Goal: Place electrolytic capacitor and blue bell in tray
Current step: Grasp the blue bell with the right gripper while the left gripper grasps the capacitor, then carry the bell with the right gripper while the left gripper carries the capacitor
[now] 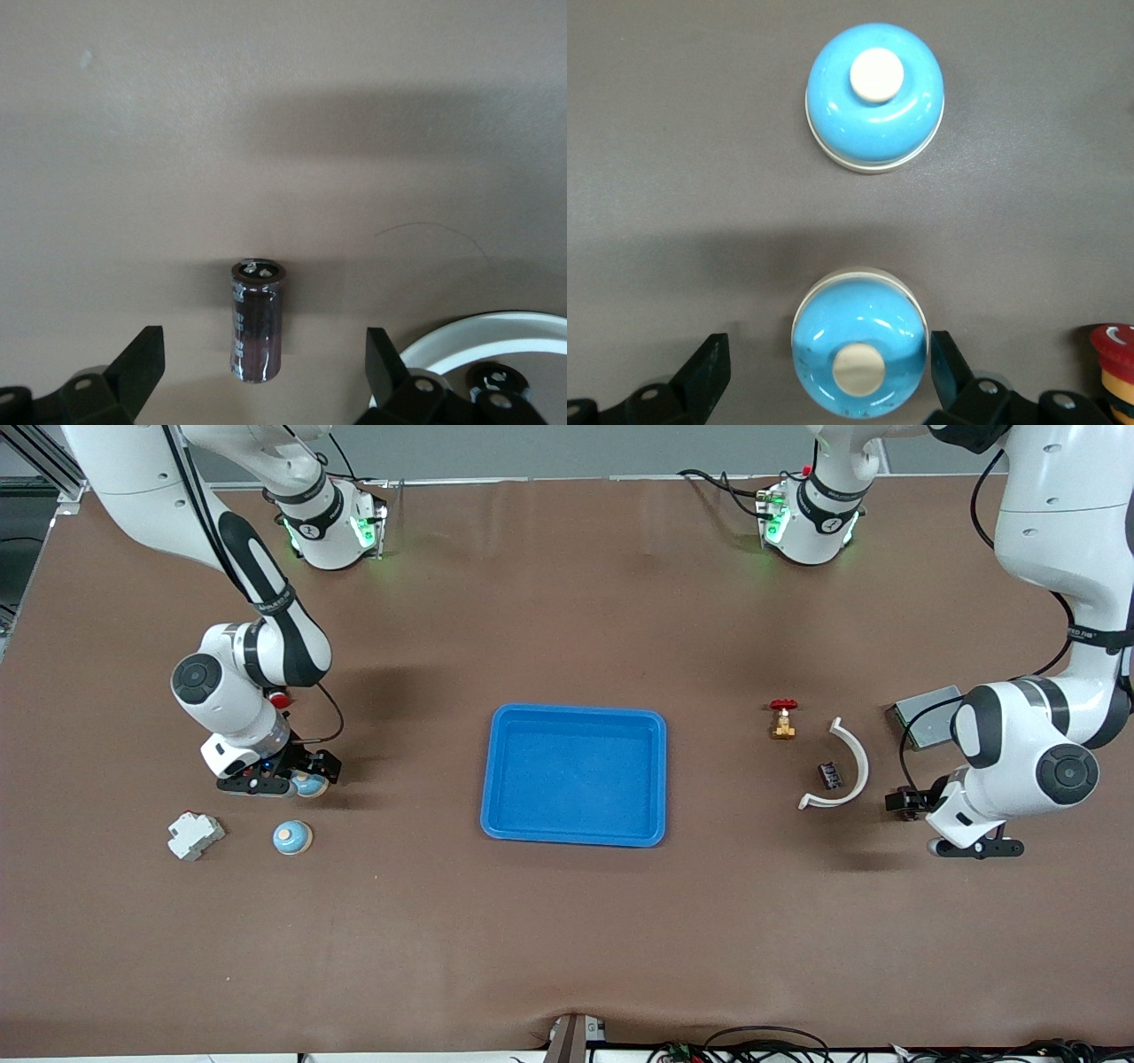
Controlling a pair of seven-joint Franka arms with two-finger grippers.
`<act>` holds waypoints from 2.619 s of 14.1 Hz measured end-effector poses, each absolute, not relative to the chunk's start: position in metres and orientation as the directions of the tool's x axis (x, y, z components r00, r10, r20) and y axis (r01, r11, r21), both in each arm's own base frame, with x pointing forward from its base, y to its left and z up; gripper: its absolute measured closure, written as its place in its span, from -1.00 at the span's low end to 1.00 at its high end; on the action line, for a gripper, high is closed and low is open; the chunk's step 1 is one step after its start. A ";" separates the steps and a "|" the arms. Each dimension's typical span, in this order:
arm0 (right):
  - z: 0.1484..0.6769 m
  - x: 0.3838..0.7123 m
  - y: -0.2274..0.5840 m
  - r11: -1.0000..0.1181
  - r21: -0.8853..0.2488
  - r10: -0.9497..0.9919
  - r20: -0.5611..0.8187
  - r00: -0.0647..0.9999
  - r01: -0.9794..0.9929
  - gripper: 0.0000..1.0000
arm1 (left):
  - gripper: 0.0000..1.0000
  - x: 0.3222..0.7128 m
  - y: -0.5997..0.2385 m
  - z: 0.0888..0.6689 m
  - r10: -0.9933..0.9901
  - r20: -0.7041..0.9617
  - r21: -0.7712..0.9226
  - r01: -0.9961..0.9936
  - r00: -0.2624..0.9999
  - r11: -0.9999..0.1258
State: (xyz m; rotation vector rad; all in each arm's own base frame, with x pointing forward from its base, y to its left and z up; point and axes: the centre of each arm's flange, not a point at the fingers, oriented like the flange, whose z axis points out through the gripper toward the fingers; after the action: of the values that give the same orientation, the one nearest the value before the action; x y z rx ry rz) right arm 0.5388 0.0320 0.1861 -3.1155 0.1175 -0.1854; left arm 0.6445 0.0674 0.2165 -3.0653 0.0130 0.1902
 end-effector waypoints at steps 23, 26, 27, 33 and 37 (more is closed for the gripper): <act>0.266 0.573 0.212 -0.962 -0.026 -0.271 -0.030 0.962 -0.272 -0.27 | 0.22 0.638 0.072 0.183 0.016 -0.167 -0.063 0.006 0.986 -0.998; 0.274 0.557 0.267 -0.940 -0.034 -0.338 -0.020 0.941 -0.339 -0.27 | 0.33 0.640 0.072 0.185 0.024 -0.159 -0.062 0.014 0.987 -0.998; 0.276 0.550 0.286 -0.932 -0.037 -0.359 -0.018 0.933 -0.360 -0.27 | 0.33 0.641 0.072 0.186 0.028 -0.155 -0.062 0.019 0.988 -0.998; 0.287 0.506 0.375 -0.896 -0.053 -0.441 -0.006 0.897 -0.441 -0.27 | 0.33 0.667 0.064 0.226 0.081 -0.142 -0.012 0.080 0.987 -0.997; 0.282 0.492 0.403 -0.873 -0.030 -0.487 0.045 0.872 -0.486 -0.27 | 0.33 0.688 0.012 0.283 0.225 -0.157 -0.026 0.224 0.962 -0.974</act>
State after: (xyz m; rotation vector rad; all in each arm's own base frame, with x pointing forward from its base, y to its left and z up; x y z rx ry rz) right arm 0.4922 0.4029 0.2817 -3.0220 0.7860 -0.0792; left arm 0.6882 0.0124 0.2826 -3.1030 -0.3555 0.2493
